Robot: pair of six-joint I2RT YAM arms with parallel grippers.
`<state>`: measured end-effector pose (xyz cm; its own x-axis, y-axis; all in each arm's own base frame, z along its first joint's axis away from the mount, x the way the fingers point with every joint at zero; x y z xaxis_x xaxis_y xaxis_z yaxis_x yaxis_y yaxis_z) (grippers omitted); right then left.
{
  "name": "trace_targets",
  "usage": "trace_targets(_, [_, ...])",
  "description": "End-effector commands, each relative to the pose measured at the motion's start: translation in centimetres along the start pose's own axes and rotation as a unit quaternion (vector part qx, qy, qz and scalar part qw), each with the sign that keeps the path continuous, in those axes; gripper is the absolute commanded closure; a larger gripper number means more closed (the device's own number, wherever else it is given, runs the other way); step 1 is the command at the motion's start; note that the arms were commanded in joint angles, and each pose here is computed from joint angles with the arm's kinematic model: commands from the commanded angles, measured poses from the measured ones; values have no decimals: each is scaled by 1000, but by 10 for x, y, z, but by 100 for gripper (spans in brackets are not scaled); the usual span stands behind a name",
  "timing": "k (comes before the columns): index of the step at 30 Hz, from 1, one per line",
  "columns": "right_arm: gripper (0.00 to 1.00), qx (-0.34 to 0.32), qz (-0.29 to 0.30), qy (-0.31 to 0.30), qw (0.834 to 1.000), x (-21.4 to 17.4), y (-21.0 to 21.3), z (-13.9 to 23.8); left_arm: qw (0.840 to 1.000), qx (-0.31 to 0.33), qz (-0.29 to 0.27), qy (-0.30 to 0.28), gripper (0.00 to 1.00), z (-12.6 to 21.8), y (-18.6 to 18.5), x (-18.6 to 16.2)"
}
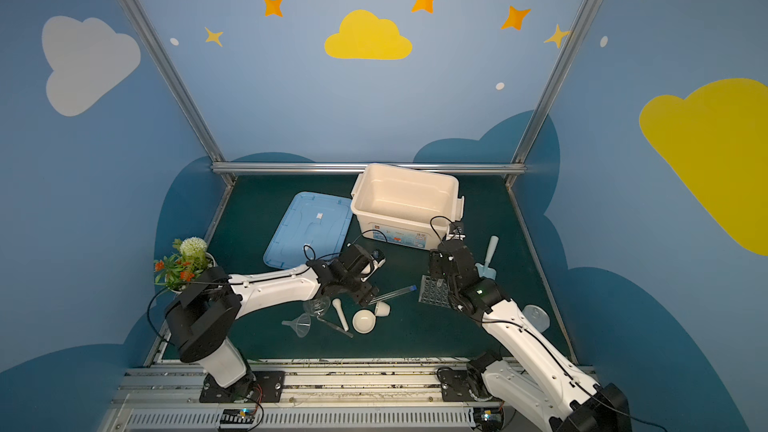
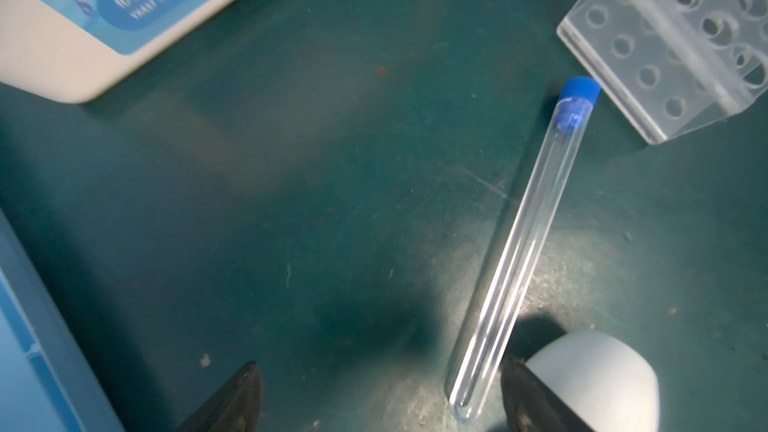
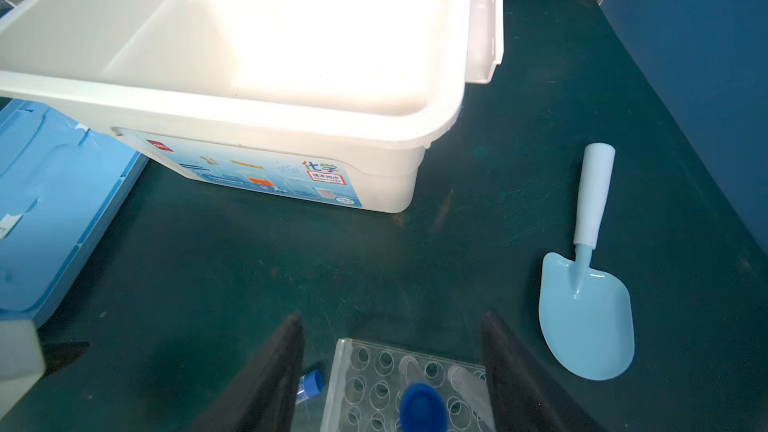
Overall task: Organize the chemistry lab equipment
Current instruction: 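Lower the left gripper onto the last tube lying on the table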
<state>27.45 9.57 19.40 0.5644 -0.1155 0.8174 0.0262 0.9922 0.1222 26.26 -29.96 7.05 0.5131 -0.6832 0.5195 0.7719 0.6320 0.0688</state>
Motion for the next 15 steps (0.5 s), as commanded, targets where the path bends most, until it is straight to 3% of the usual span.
trace_targets(1, [32,5,-10,-7,1000,9,0,6,1000,-19,-9,19,12,-1,-4,-6])
trace_targets(15, [32,8,-17,-6,1000,9,1,4,998,-51,-22,37,18,-10,-14,-15])
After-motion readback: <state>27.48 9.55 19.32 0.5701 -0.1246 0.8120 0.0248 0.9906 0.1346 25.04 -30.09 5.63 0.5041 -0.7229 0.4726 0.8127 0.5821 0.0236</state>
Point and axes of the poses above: each gripper's point midway between its finger pads, its own z axis back along the fingers, its own y axis along the line the jaws close on, x = y × z, the point moved 2 cm from there along z, back along the fingers, and after that the axes turned 4 degrees about -z, right-handed, at the moved point
